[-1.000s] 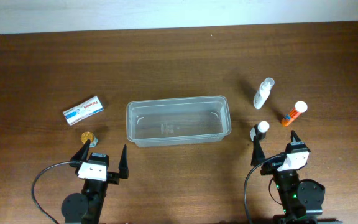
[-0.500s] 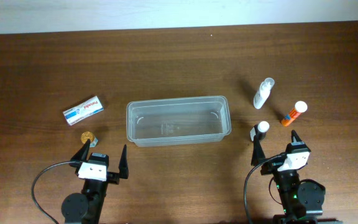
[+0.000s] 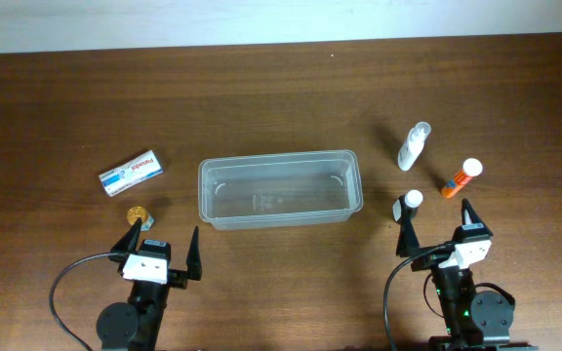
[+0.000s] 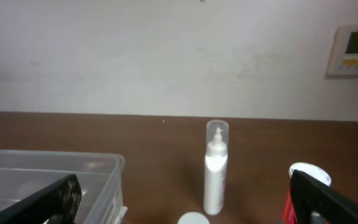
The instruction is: Pack container
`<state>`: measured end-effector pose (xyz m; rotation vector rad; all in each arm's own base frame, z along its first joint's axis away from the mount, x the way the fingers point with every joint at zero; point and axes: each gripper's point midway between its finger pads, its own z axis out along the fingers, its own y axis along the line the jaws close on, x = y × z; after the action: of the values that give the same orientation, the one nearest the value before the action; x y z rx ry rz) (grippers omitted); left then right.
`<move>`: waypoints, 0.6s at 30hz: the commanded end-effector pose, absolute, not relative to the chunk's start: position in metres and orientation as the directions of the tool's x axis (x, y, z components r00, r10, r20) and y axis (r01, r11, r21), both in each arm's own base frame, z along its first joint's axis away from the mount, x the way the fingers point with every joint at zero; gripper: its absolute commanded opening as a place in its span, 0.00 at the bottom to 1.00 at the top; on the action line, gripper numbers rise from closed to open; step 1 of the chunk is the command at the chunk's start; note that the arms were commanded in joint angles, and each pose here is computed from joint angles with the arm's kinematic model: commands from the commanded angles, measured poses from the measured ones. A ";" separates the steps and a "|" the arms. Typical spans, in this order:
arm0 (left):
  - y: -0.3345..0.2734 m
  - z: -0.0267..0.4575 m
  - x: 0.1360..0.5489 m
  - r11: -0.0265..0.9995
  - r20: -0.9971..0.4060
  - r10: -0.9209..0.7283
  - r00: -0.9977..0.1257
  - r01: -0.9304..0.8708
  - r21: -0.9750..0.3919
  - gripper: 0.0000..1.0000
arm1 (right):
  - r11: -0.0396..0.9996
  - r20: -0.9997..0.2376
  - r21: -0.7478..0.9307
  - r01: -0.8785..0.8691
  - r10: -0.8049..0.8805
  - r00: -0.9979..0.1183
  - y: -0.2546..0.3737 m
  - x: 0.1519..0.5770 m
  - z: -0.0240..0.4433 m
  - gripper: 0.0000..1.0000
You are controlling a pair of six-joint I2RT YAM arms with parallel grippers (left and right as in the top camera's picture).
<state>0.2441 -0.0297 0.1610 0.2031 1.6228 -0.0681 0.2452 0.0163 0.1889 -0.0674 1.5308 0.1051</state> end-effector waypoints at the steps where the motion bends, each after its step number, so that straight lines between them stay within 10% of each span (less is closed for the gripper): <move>1: -0.028 0.161 0.244 0.982 -0.993 0.105 -0.045 0.164 0.097 0.99 | 0.990 -0.992 0.026 -0.136 0.042 0.117 0.020 0.235 0.232 0.98; 10: -0.028 0.161 0.244 0.982 -0.993 0.105 -0.045 0.164 0.097 0.99 | 0.991 -0.997 0.061 -0.122 0.066 0.036 0.018 0.220 0.322 0.99; 18: -0.028 0.161 0.244 0.982 -0.993 0.105 -0.045 0.164 0.097 1.00 | 0.988 -0.922 0.124 -0.087 0.083 -0.379 0.018 0.254 0.378 0.98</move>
<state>0.2441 -0.0297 0.1611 0.2031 1.6224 -0.0681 0.2340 0.0193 0.3518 -0.0233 1.8769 0.1657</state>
